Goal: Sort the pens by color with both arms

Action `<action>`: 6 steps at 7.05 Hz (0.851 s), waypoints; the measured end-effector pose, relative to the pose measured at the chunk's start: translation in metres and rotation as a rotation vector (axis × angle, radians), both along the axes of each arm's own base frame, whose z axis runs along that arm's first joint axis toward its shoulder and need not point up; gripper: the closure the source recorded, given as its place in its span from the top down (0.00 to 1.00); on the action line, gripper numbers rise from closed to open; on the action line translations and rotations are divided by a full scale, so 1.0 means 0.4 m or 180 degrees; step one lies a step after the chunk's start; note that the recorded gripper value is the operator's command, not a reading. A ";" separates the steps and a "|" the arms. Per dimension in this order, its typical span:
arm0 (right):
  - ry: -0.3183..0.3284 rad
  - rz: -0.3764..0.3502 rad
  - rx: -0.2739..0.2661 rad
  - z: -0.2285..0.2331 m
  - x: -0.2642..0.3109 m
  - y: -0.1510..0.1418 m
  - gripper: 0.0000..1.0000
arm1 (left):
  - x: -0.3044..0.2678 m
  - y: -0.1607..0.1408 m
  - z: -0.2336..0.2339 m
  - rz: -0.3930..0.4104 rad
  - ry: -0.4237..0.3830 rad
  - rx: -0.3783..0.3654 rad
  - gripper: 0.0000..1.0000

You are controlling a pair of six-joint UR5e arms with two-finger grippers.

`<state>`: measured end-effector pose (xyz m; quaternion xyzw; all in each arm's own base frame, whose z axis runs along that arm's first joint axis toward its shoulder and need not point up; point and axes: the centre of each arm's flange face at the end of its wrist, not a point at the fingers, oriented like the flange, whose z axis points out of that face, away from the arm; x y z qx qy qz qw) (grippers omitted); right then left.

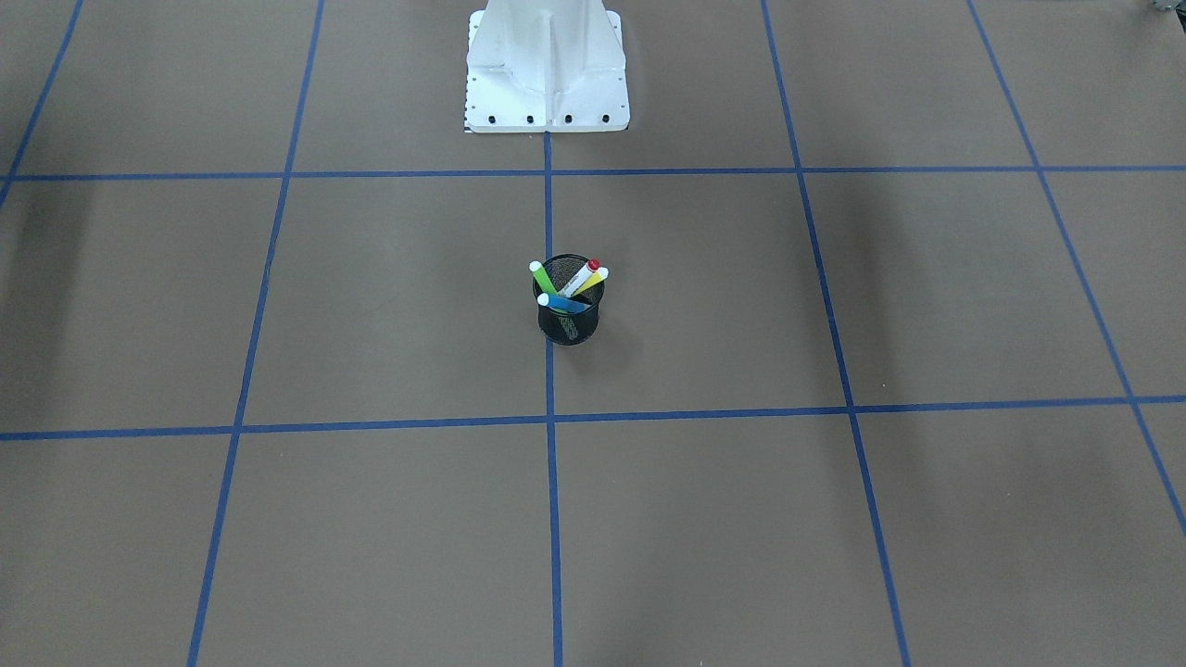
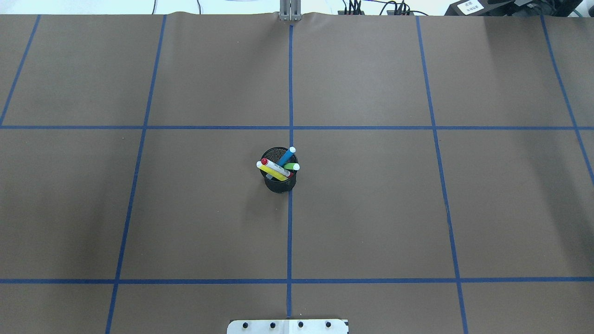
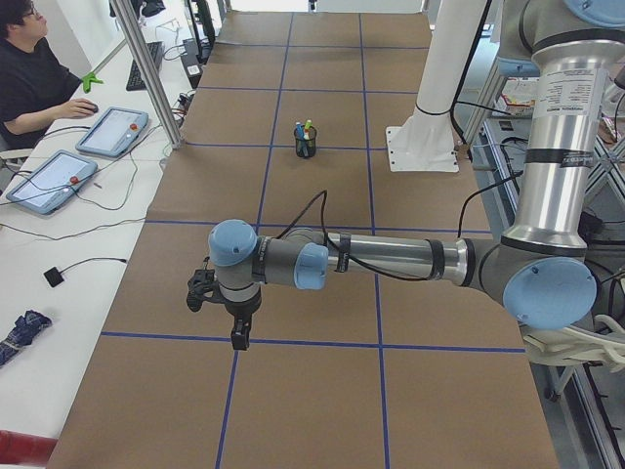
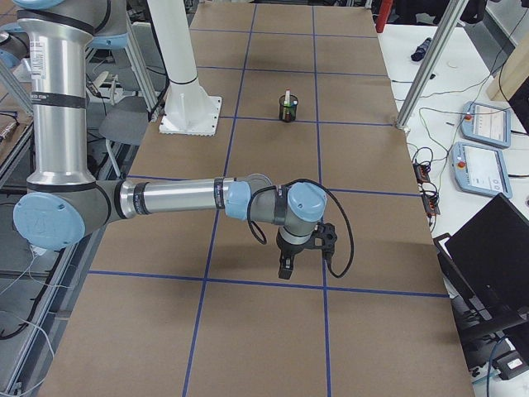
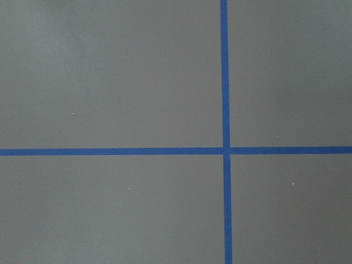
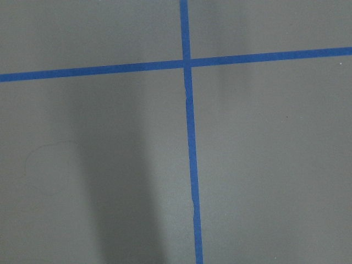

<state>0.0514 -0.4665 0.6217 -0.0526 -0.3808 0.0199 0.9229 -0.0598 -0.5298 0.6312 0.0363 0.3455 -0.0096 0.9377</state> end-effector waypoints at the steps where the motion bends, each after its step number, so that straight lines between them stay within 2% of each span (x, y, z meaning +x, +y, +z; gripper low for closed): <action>1: -0.0004 0.0005 0.0020 -0.009 0.000 -0.003 1.00 | 0.002 -0.001 -0.002 0.0002 0.0020 -0.0004 1.00; 2: -0.0014 0.0009 0.0052 -0.024 -0.001 -0.004 1.00 | 0.007 0.000 -0.002 0.0011 0.0100 -0.0020 1.00; 4: 0.0005 0.0004 0.0231 -0.099 -0.002 -0.050 1.00 | 0.021 0.006 0.000 0.0050 0.0377 -0.0031 1.00; 6: 0.0007 -0.0007 0.0284 -0.127 -0.009 -0.074 1.00 | 0.020 0.007 -0.010 0.0065 0.0428 0.0080 1.00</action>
